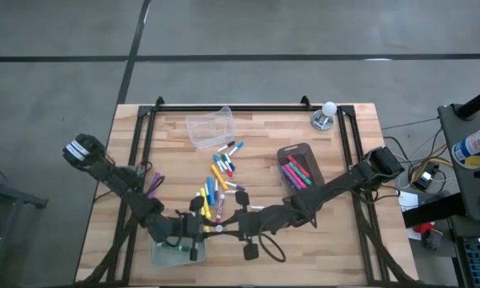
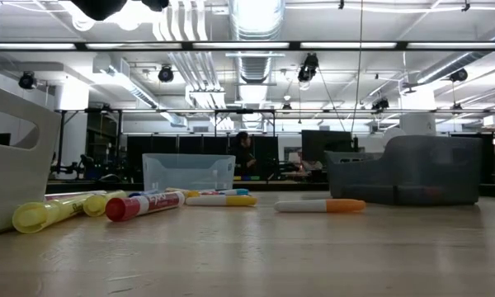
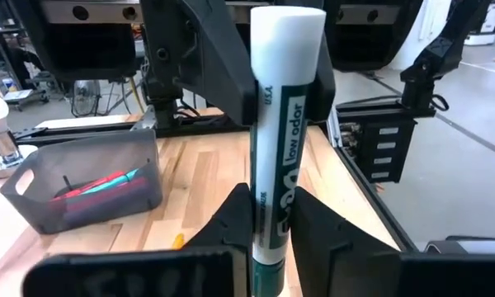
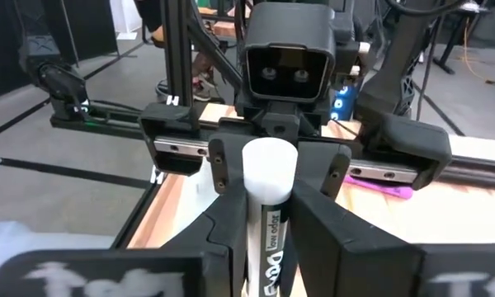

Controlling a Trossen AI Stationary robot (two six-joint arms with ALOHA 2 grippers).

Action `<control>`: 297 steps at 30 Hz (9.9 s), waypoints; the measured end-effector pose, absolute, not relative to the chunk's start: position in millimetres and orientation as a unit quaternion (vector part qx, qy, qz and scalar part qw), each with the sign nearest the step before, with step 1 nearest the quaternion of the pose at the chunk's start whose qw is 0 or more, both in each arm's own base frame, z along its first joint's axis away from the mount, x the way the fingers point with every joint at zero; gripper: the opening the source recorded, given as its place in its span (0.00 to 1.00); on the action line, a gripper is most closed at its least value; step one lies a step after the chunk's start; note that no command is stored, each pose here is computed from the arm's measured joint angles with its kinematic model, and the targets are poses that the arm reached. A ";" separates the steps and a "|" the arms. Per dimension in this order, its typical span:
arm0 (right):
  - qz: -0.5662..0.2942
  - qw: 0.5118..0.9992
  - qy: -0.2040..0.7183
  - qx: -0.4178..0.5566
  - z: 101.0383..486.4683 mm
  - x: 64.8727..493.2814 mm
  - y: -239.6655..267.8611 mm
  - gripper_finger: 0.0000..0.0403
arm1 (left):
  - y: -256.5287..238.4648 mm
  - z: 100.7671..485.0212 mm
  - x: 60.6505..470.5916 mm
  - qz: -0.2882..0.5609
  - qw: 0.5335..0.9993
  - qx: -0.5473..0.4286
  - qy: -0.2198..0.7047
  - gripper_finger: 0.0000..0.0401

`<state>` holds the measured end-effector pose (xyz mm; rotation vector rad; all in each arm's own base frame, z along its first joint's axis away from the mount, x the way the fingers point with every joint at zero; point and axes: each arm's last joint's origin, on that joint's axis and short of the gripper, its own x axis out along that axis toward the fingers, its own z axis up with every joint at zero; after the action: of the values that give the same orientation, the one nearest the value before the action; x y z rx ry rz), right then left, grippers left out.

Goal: Pick & Place Markers
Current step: Put the green marker pen into the gray bin, then put the red marker pen into the gray bin

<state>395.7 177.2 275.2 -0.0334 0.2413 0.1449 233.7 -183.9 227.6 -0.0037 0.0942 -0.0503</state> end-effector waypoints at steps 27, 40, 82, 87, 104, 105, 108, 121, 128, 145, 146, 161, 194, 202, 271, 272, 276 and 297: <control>0.056 0.970 0.234 -0.013 248.4 386.8 173.2 0.31 | -185.9 252.2 194.0 0.051 0.939 -0.080 0.331 0.11; 0.055 0.970 0.237 -0.012 246.2 386.2 172.9 0.30 | -184.0 242.3 169.4 0.086 0.880 -0.134 0.448 0.11; 0.051 0.967 0.249 -0.004 237.8 383.6 171.7 0.29 | -205.4 238.9 167.6 0.015 0.865 -0.118 0.487 0.30; 0.045 0.965 0.259 0.007 231.5 381.4 170.5 0.27 | -201.7 241.0 170.9 0.042 0.903 -0.045 0.425 0.31; 0.050 0.957 0.284 -0.044 222.1 378.3 166.3 0.19 | -193.7 255.5 181.0 0.203 0.960 0.027 0.190 0.31; 0.051 0.955 0.287 -0.056 221.1 378.2 165.0 0.19 | -194.2 256.3 181.7 0.205 0.961 0.026 0.183 0.31; 0.033 0.950 0.301 -0.073 217.5 376.9 161.1 0.18 | -196.6 259.2 184.1 0.207 0.964 0.020 0.165 0.31; 0.044 0.935 0.313 -0.160 193.0 370.4 148.8 0.25 | -214.0 258.2 194.3 0.100 0.982 -0.023 0.161 0.31; 0.032 0.930 0.313 -0.188 189.9 376.8 127.9 0.41 | -219.9 253.9 197.4 0.036 0.993 -0.037 0.103 0.31; 0.162 0.923 0.295 -0.188 185.0 394.1 54.8 0.48 | -222.9 256.0 196.6 -0.043 0.995 -0.077 0.054 0.31; 0.166 0.921 0.294 -0.196 184.9 394.0 54.7 0.48 | -222.9 256.0 196.6 -0.043 0.995 -0.077 0.054 0.31; 0.184 0.916 0.269 -0.232 191.1 411.7 54.4 0.48 | -223.0 257.3 196.7 -0.044 0.994 -0.084 0.049 0.31; 0.212 0.819 0.493 -0.203 123.8 491.0 52.0 0.45 | -227.1 254.8 194.3 -0.095 0.988 -0.104 0.067 0.31; 0.198 0.795 0.554 -0.151 124.1 480.0 53.3 0.25 | -227.0 254.8 194.4 -0.095 0.988 -0.103 0.067 0.31; 0.092 0.944 0.296 -0.117 339.6 384.2 169.4 0.16 | -189.2 266.6 221.9 0.021 0.997 0.068 -0.043 0.31; 0.092 0.945 0.291 -0.115 339.2 384.8 169.7 0.16 | -189.2 267.6 221.9 0.021 0.996 0.071 -0.046 0.31; 0.091 0.946 0.288 -0.114 338.6 385.5 169.7 0.16 | -189.0 272.1 221.3 0.020 0.994 0.082 -0.065 0.31; 0.075 0.951 0.283 -0.103 337.2 387.5 167.2 0.16 | -183.6 275.9 227.3 -0.004 0.993 0.084 -0.086 0.17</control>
<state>387.5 167.2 337.2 -0.2085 0.5751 0.1516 227.3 -183.6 275.9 0.1680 -0.1718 -0.0080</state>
